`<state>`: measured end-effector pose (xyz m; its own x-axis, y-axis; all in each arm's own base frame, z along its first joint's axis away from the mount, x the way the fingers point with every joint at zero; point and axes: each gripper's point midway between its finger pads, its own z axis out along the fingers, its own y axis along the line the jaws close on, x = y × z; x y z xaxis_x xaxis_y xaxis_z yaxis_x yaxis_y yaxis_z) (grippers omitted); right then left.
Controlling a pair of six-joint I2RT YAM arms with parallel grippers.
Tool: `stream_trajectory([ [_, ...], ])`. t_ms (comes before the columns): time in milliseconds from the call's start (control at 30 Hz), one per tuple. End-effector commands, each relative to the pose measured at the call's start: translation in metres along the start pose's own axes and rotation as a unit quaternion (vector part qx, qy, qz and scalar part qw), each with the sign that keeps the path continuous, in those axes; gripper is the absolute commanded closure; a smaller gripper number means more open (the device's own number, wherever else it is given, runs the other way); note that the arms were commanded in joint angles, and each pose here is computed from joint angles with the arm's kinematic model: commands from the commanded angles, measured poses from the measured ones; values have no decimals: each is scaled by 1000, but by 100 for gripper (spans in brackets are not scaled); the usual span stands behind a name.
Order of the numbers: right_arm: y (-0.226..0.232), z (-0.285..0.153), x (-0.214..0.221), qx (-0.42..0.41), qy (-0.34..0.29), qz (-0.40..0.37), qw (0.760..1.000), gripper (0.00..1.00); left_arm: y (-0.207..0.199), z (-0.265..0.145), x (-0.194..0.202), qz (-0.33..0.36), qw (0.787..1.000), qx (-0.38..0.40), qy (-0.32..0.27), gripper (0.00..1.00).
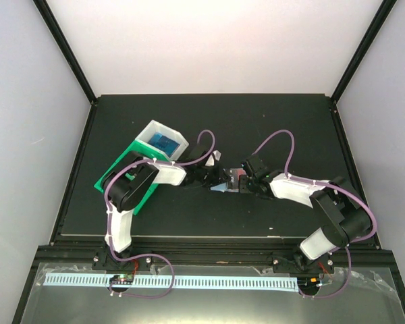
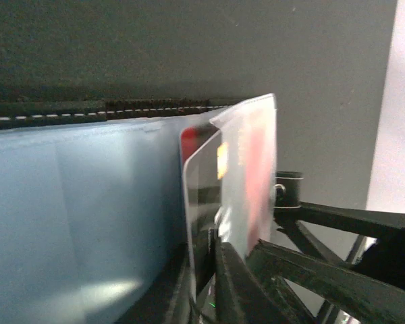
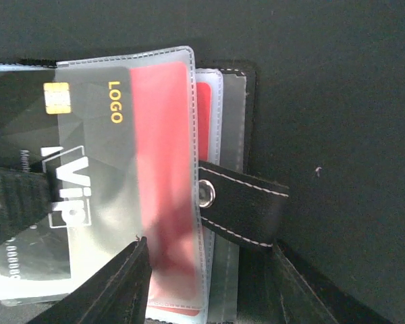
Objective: Put the credit cards into the card holder
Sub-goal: Insert the credit card into the card holder.
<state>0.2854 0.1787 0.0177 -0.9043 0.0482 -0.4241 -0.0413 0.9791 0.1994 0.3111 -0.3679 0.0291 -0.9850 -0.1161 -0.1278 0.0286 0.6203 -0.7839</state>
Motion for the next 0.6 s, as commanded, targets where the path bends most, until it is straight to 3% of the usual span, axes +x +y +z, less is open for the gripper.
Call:
stream_trajectory([
  [0, 0, 2, 19, -7, 34, 1, 999, 50, 21, 12, 22, 18, 998, -49, 46, 86],
  [133, 0, -6, 11, -8, 15, 7, 1000, 46, 22, 3, 19, 39, 996, -72, 38, 65],
  [200, 0, -10, 7, -8, 6, 9, 1000, 45, 20, -3, 17, 53, 995, -82, 32, 59],
  [567, -4, -14, 5, -2, -4, 15, 1000, 41, 16, -26, 5, 88, 987, -138, 3, 45],
])
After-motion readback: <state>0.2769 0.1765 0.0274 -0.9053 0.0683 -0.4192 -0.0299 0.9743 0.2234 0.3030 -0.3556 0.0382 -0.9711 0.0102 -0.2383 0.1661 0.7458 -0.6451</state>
